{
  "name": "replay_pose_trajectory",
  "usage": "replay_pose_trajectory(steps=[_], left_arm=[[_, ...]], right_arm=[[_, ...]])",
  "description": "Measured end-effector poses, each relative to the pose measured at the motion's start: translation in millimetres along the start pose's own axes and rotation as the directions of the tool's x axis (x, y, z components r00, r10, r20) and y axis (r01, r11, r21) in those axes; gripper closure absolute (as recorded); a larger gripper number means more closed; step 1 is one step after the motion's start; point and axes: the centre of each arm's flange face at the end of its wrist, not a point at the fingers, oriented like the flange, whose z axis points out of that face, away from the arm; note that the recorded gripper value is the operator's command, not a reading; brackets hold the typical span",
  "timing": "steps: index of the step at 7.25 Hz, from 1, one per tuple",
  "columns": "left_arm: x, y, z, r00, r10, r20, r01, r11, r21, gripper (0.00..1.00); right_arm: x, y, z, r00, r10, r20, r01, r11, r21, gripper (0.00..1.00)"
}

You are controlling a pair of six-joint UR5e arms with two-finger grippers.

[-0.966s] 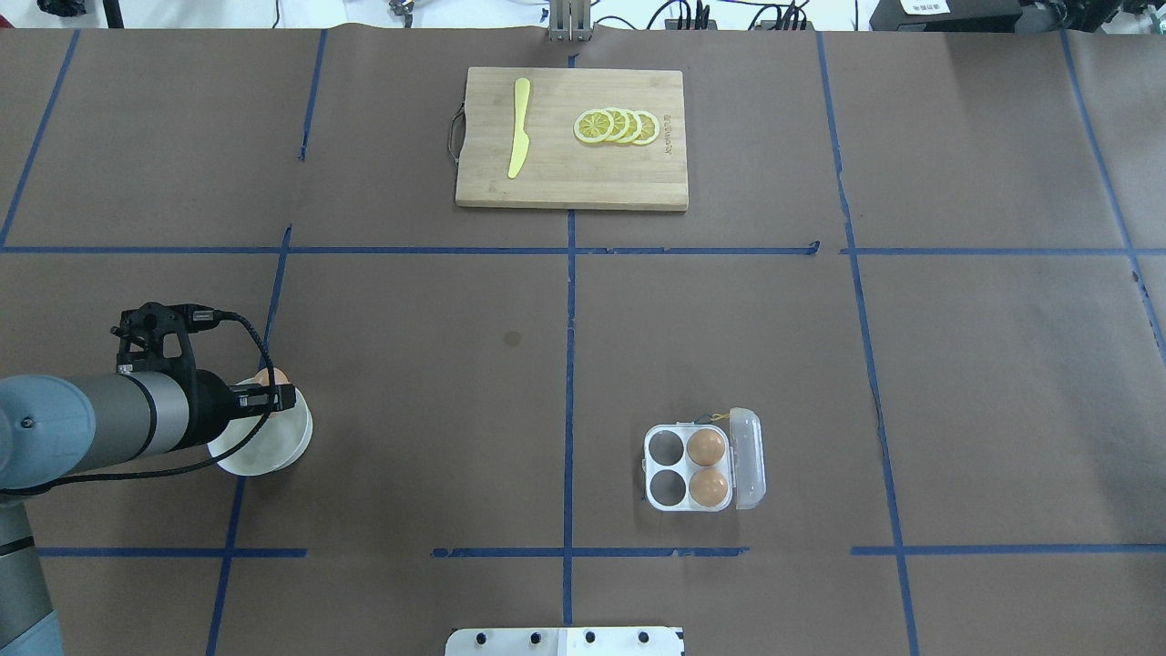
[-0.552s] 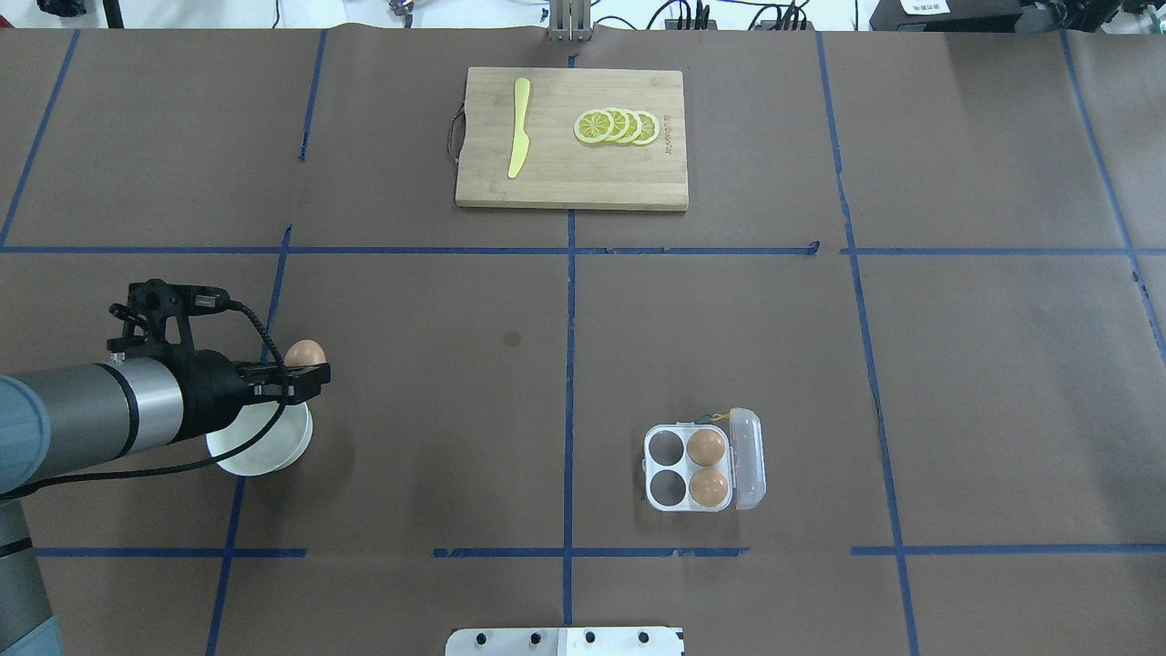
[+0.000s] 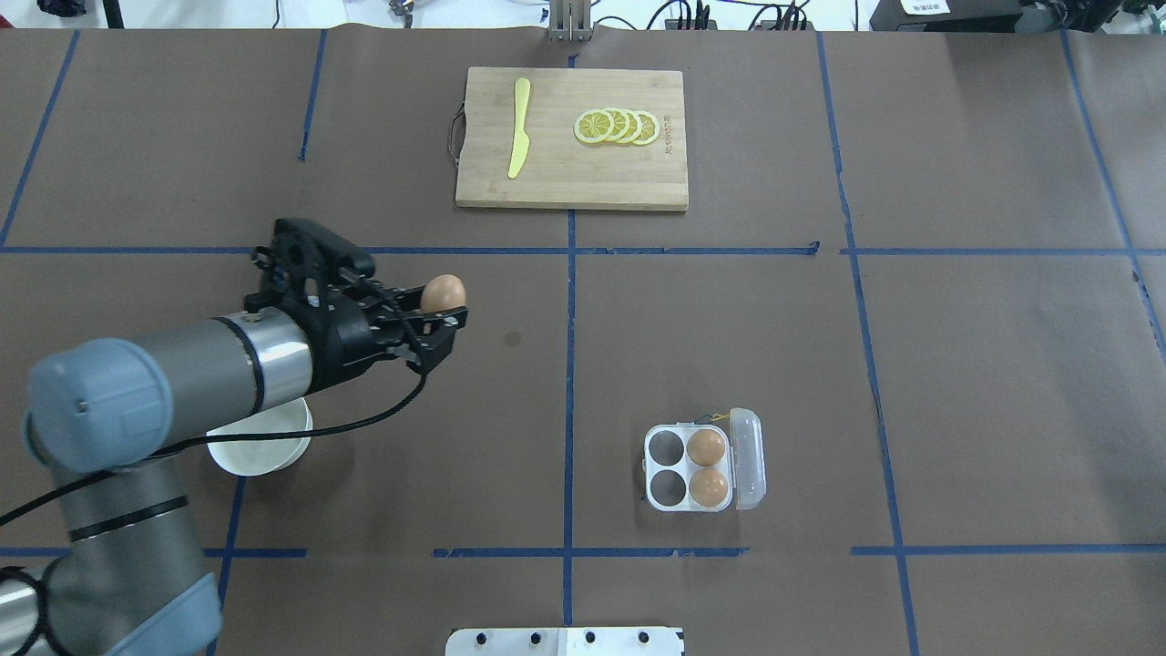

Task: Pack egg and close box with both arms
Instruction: 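Carry the egg with the left gripper over the clear egg carton, then lower the egg into the empty carton cup and open the left gripper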

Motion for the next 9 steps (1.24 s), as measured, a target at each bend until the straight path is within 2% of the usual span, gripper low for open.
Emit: replay_pose_trajectory(steps=[1, 2, 3, 5, 6, 7, 8, 9], left_arm=[[14, 6, 21, 0.992, 0.11, -0.069, -0.106, 0.992, 0.062, 1.0], [25, 16, 38, 0.971, 0.208, -0.121, -0.193, 0.973, 0.127, 1.0], [43, 30, 62, 0.954, 0.255, -0.16, -0.23, 0.96, 0.162, 1.0], [96, 55, 115, 0.952, 0.264, -0.156, -0.236, 0.956, 0.173, 1.0], [113, 64, 127, 0.954, 0.26, -0.148, -0.234, 0.957, 0.171, 1.0], [122, 70, 136, 0.955, 0.26, -0.144, -0.236, 0.958, 0.163, 0.9], [128, 75, 141, 0.955, 0.26, -0.144, -0.237, 0.959, 0.155, 0.86], [132, 84, 142, 0.954, 0.26, -0.151, -0.239, 0.96, 0.144, 0.74]], right_arm=[[1, 1, 0, 1.0, 0.003, 0.0, -0.003, 1.0, 0.0, 0.0], [2, 1, -1, 1.0, 0.005, 0.0, -0.005, 1.0, 0.001, 0.0], [3, 1, -1, 1.0, 0.007, 0.0, -0.007, 1.0, 0.002, 0.0], [6, 3, -2, 1.0, 0.013, -0.002, -0.013, 1.0, 0.004, 0.0], [8, 5, -3, 1.0, 0.018, -0.003, -0.018, 1.0, 0.005, 0.0], [10, 6, -4, 1.0, 0.022, -0.004, -0.022, 1.0, 0.007, 0.0], [11, 6, -5, 1.0, 0.026, -0.005, -0.026, 1.0, 0.008, 0.0], [13, 7, -5, 1.0, 0.03, -0.007, -0.03, 1.0, 0.009, 0.0]])
